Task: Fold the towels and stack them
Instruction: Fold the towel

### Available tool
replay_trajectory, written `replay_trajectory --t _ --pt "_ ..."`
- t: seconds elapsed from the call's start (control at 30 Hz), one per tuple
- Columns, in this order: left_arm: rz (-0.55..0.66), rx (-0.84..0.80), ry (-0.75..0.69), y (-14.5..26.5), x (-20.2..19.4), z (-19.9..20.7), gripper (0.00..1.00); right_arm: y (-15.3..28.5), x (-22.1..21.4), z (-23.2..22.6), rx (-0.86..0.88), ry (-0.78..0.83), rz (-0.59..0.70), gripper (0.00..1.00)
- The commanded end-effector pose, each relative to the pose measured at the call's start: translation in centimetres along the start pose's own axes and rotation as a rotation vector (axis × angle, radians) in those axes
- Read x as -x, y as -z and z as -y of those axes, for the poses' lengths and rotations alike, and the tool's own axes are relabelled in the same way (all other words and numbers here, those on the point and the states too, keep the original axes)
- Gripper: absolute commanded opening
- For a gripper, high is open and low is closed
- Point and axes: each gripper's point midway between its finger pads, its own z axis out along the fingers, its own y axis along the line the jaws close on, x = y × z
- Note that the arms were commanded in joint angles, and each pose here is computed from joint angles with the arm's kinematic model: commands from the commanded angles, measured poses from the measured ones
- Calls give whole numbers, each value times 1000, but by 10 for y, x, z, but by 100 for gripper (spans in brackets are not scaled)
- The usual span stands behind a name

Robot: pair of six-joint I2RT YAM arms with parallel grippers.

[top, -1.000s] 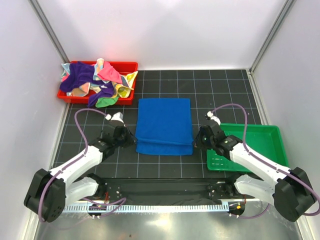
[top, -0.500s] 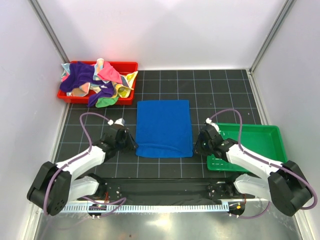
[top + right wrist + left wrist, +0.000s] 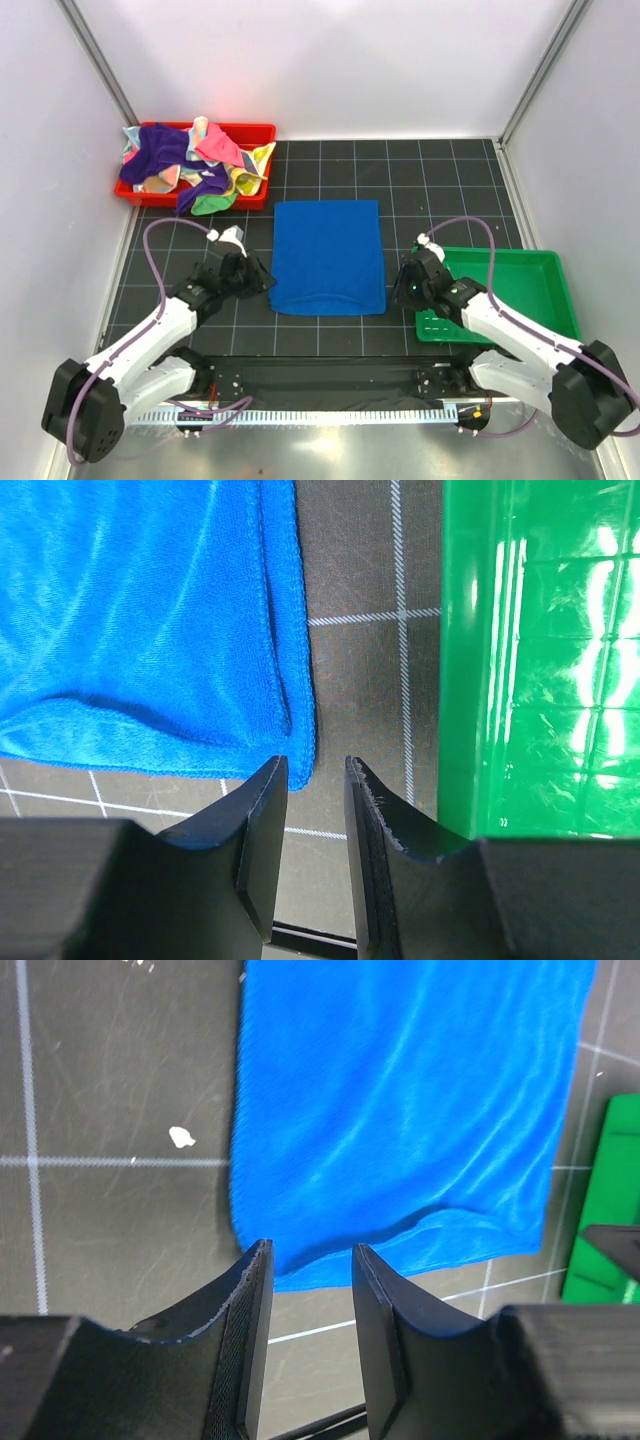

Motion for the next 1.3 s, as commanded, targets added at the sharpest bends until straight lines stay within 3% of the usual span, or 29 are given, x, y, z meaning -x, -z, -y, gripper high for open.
replay_trajectory --t 0.0,0.4,0.97,1.1,1.27 --pt "20 -6 -18 3 15 11 40 -3 14 -13 1 9 25 36" --pt "-12 46 -46 -33 27 16 39 -22 9 -33 -101 105 56 34" --pt "-54 92 -87 -49 16 11 39 -35 3 -38 -162 148 59 34" --pt "-60 95 -91 -50 14 10 39 -36 3 -40 -157 149 58 23" --pt "-67 96 -96 -50 11 9 39 -35 4 -41 -155 152 60 15"
